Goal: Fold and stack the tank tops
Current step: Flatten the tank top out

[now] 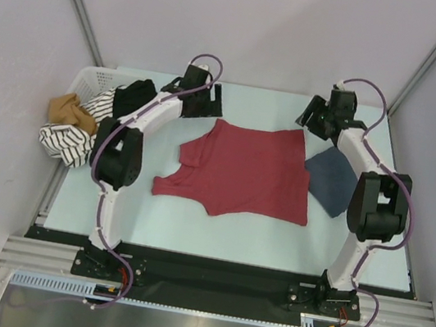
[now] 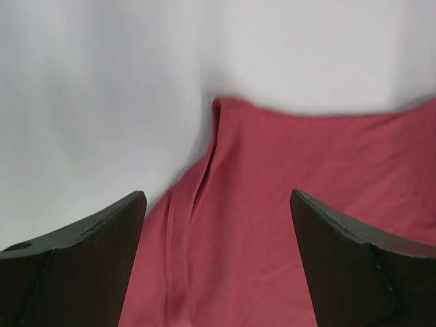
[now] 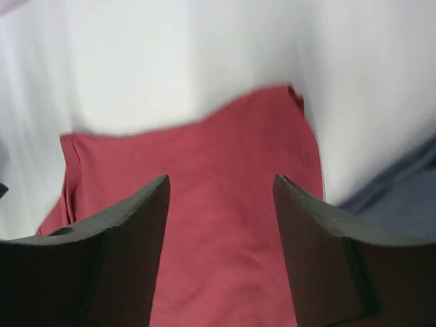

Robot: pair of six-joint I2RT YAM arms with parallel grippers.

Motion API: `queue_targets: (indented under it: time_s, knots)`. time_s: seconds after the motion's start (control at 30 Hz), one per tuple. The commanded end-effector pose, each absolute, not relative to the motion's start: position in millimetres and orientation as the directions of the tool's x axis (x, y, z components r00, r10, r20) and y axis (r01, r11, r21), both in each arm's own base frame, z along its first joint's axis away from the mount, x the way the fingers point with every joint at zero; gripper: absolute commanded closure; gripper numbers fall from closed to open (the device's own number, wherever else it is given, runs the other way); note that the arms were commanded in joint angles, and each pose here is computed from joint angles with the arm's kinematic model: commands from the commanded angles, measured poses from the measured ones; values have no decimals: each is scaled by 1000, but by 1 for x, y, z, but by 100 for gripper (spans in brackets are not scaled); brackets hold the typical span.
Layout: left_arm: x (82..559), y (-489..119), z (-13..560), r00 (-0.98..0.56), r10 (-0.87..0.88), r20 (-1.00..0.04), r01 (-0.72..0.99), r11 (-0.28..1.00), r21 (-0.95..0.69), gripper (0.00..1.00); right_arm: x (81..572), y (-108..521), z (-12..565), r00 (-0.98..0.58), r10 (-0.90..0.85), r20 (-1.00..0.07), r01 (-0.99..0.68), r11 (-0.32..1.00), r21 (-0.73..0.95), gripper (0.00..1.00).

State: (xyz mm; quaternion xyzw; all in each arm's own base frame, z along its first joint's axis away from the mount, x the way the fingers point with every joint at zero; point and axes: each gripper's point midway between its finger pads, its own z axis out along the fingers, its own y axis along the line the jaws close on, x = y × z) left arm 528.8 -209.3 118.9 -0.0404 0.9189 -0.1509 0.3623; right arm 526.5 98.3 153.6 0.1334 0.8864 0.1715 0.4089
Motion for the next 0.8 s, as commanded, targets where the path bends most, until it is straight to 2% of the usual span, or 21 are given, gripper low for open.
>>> queue_targets:
  time_s: [0.0, 0.03, 0.07, 0.1, 0.17, 0.2, 0.27, 0.4, 0.43, 0.57, 0.63, 0.77]
  knots:
    - [505, -195, 173, -673, -185, -716, 54, 953, -298, 8, 496, 105, 167, -630, 391, -671, 62, 886, 459, 37]
    - [490, -190, 158, -698, -175, -694, 44, 957, -286, 8, 478, 104, 159, -645, 393, -655, 71, 885, 461, 40]
    - [482, -188, 177, -668, -186, -720, 56, 953, -298, 9, 468, 102, 152, -655, 396, -644, 83, 885, 459, 42]
    - [465, -183, 159, -698, -177, -694, 45, 956, -289, 9, 458, 99, 148, -660, 405, -632, 103, 883, 458, 44]
    - [450, -180, 171, -677, -182, -714, 57, 953, -297, 10, 432, 90, 133, -670, 416, -615, 153, 888, 434, 46]
    - [436, -175, 155, -701, -178, -691, 42, 956, -289, 10, 424, 85, 131, -665, 428, -613, 172, 886, 431, 46]
    - [425, -171, 156, -699, -183, -691, 39, 955, -293, 11, 399, 74, 125, -650, 449, -613, 217, 883, 416, 47]
    - [404, -163, 121, -752, -165, -639, 18, 963, -270, 13, 365, 58, 123, -621, 494, -609, 278, 865, 417, 51]
    - [403, -163, 115, -761, -161, -629, 17, 964, -267, 15, 358, 52, 121, -619, 500, -606, 303, 864, 402, 55]
    - [397, -170, 98, -796, -141, -588, 39, 959, -282, 28, 333, 32, 112, -614, 514, -599, 376, 858, 350, 62]
    - [394, -172, 94, -805, -134, -578, 43, 958, -282, 35, 320, 24, 103, -618, 522, -587, 411, 852, 325, 71]
    - [385, -173, 87, -823, -110, -557, 45, 966, -256, 44, 304, 17, 84, -630, 543, -555, 439, 839, 321, 76]
